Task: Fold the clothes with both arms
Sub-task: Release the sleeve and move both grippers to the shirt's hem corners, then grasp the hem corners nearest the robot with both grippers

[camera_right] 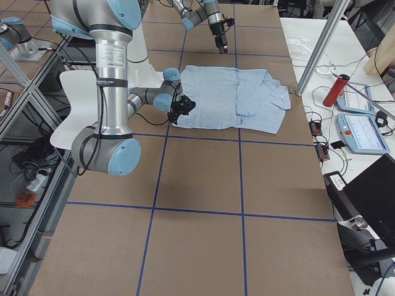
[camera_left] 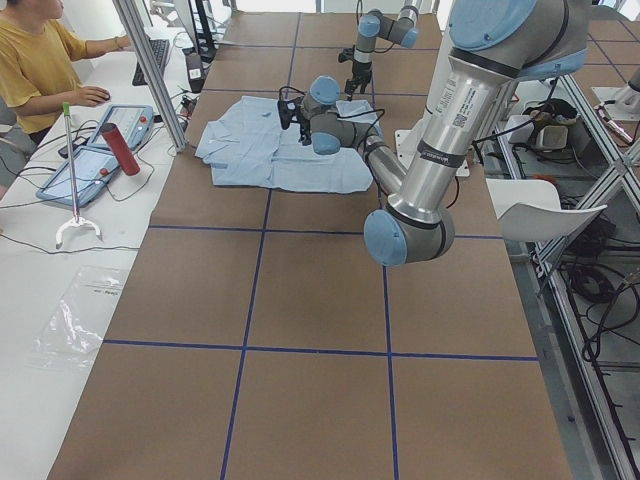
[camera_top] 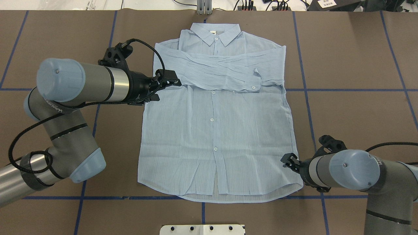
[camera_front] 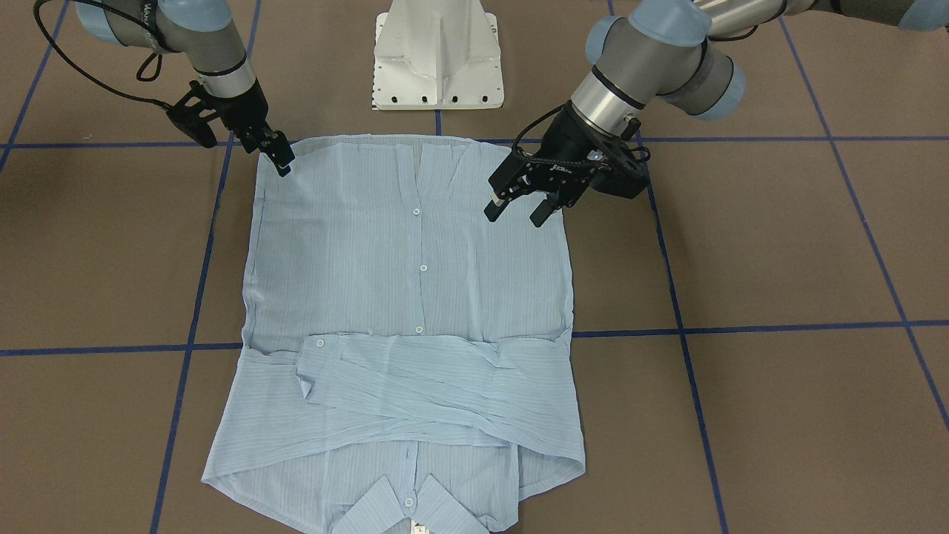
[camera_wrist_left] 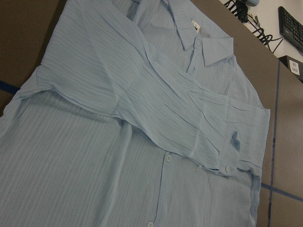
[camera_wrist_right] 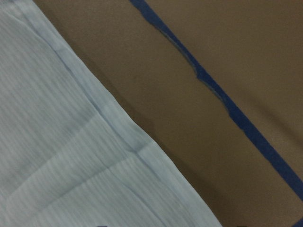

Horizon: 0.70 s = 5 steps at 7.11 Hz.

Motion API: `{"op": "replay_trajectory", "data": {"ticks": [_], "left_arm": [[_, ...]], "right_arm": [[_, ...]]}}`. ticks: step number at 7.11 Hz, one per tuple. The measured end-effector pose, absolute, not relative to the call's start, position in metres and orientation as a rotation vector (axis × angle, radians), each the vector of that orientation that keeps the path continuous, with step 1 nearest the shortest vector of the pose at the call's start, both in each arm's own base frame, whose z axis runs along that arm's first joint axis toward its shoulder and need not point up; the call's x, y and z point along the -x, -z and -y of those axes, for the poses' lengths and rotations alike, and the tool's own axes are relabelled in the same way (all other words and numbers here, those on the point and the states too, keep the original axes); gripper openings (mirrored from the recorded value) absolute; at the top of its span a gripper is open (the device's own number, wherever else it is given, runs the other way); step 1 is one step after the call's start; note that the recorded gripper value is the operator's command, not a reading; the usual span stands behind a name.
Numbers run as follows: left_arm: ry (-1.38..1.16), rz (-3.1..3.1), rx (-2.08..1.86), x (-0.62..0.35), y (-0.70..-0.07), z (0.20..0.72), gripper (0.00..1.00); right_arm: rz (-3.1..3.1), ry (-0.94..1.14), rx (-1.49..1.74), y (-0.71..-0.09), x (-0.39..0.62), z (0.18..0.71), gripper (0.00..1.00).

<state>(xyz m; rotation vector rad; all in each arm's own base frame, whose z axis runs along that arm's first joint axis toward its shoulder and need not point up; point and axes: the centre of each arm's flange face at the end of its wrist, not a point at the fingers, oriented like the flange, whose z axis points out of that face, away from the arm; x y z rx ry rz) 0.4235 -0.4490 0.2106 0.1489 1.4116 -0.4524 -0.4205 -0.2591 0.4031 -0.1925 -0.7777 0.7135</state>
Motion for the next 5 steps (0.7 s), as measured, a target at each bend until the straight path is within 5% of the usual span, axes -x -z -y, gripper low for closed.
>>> {"op": "replay_trajectory", "data": {"ticks": [5], "left_arm": [[0.467, -1.426, -0.145, -0.419, -0.207, 0.446, 0.98]], "right_arm": [[0.733, -0.696, 0.201, -0.423, 0.422, 0.238, 0.73]]}}
